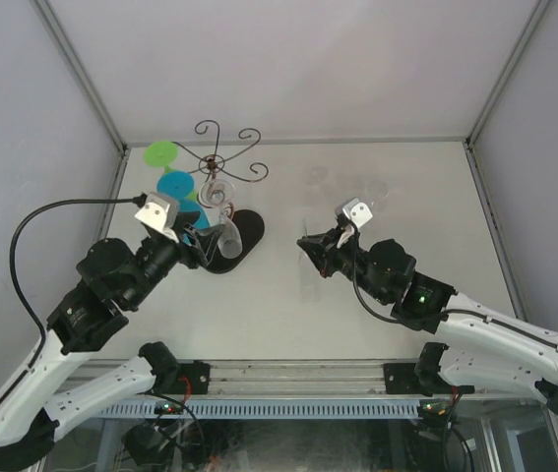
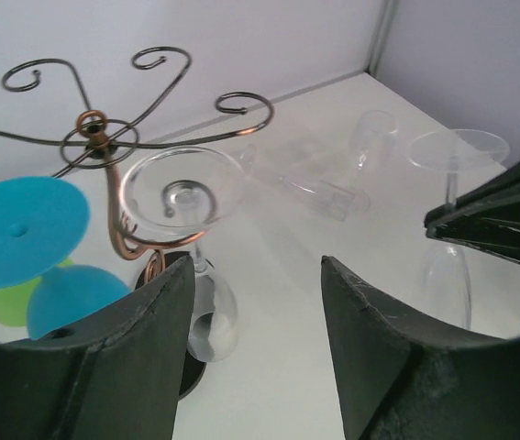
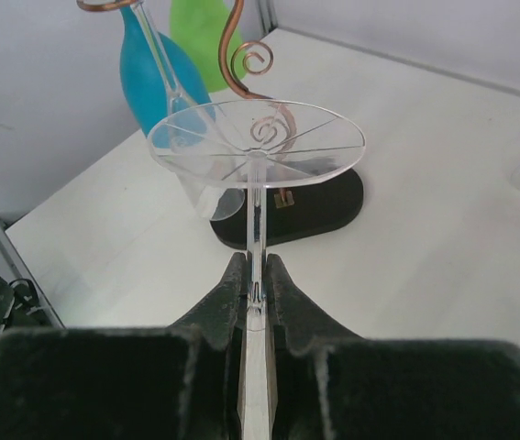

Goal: Place the wine glass upside down on the wine glass rack
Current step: Turn the wine glass upside down at the wine rack.

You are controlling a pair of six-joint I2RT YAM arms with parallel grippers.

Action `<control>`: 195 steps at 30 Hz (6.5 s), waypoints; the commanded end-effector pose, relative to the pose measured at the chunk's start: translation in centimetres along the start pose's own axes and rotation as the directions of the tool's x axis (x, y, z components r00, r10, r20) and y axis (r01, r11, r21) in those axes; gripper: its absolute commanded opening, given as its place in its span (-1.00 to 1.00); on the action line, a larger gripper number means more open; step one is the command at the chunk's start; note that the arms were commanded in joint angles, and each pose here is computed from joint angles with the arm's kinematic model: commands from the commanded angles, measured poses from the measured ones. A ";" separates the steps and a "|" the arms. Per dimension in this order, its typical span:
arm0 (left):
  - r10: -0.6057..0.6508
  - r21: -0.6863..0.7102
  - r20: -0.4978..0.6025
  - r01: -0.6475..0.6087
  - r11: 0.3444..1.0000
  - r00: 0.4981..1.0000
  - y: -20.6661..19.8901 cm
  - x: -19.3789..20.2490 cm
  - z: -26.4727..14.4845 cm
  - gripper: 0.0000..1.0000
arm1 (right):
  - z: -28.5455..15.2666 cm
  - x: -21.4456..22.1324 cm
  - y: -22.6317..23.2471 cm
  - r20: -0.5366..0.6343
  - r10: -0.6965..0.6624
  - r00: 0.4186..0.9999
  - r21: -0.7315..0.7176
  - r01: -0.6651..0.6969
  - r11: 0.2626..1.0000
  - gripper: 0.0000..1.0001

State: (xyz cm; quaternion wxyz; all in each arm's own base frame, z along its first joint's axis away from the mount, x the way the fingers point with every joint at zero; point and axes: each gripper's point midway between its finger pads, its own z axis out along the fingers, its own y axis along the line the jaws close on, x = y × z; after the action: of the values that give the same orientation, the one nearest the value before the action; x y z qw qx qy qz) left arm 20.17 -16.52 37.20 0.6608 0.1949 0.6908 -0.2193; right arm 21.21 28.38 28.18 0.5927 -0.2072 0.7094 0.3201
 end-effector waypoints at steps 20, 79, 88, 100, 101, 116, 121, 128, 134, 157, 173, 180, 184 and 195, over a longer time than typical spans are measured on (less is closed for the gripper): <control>0.028 -0.247 0.301 0.049 0.968 0.953 7.0 -3.7 -5.6 0.21 | -1.0 -4.6 -1.9 0.300 -0.090 0.950 -0.207 0.157 0.966 -1.00; -0.212 -0.355 0.211 0.277 0.893 0.954 8.4 6.9 -11.2 0.18 | 17.9 -6.5 -2.3 0.380 -0.196 0.904 -0.343 0.334 0.878 -1.00; -0.211 -0.359 0.193 0.269 0.894 0.958 8.4 7.1 -10.9 0.17 | 18.5 -5.8 -1.1 0.357 -0.201 0.912 -0.392 0.342 0.854 -1.00; -0.210 -0.365 0.186 0.266 0.892 0.960 8.6 7.2 -10.8 0.17 | 18.0 -5.2 -0.1 0.349 -0.198 0.916 -0.448 0.349 0.823 -1.00; -0.210 -0.366 0.188 0.267 0.892 0.959 8.6 7.2 -10.8 0.17 | 17.9 -5.2 0.0 0.350 -0.199 0.915 -0.450 0.351 0.821 -1.00; -0.209 -0.369 0.185 0.265 0.891 0.960 8.6 7.3 -10.8 0.18 | 15.6 -5.2 0.4 0.373 -0.223 0.901 -0.443 0.384 0.810 -1.00; -0.210 -0.368 0.180 0.264 0.892 0.961 8.6 7.4 -10.6 0.17 | 14.9 -5.6 0.4 0.384 -0.227 0.895 -0.432 0.391 0.813 -1.00; -0.211 -0.372 0.183 0.266 0.889 0.960 8.7 7.4 -10.7 0.18 | 14.6 -6.2 -0.5 0.390 -0.225 0.893 -0.387 0.381 0.840 -1.00; -0.211 -0.371 0.178 0.265 0.890 0.961 8.6 7.4 -10.6 0.17 | 15.2 -6.4 -1.5 0.377 -0.219 0.900 -0.338 0.354 0.872 -1.00; -0.211 -0.377 0.178 0.265 0.888 0.961 8.7 7.4 -10.7 0.16 | 14.2 -7.0 -1.7 0.408 -0.213 0.888 -0.317 0.356 0.879 -1.00; -0.210 -0.377 0.183 0.266 0.887 0.960 8.8 7.4 -10.8 0.16 | 16.5 -6.3 -4.1 0.307 -0.249 0.919 -0.193 0.316 0.929 -0.95; -0.211 -0.382 0.187 0.269 0.884 0.959 8.9 7.4 -10.9 0.16 | 17.5 -5.3 -4.0 0.264 -0.250 0.931 -0.197 0.306 0.931 -0.81; -0.210 -0.383 0.188 0.269 0.884 0.959 8.9 7.4 -10.9 0.16 | 17.8 -4.7 -3.9 0.244 -0.255 0.936 -0.201 0.306 0.931 -0.69; -0.212 -0.396 0.198 0.276 0.876 0.957 9.1 7.4 -11.2 0.17 | 17.1 -4.8 -4.8 0.224 -0.262 0.939 -0.171 0.302 0.938 -0.27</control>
State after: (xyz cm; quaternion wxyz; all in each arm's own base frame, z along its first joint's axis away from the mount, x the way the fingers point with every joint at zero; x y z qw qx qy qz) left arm 15.27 -3.01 30.01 0.7038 -0.0448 0.6896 -0.1646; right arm 37.25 37.15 27.24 0.6488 -0.3443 0.5927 0.3305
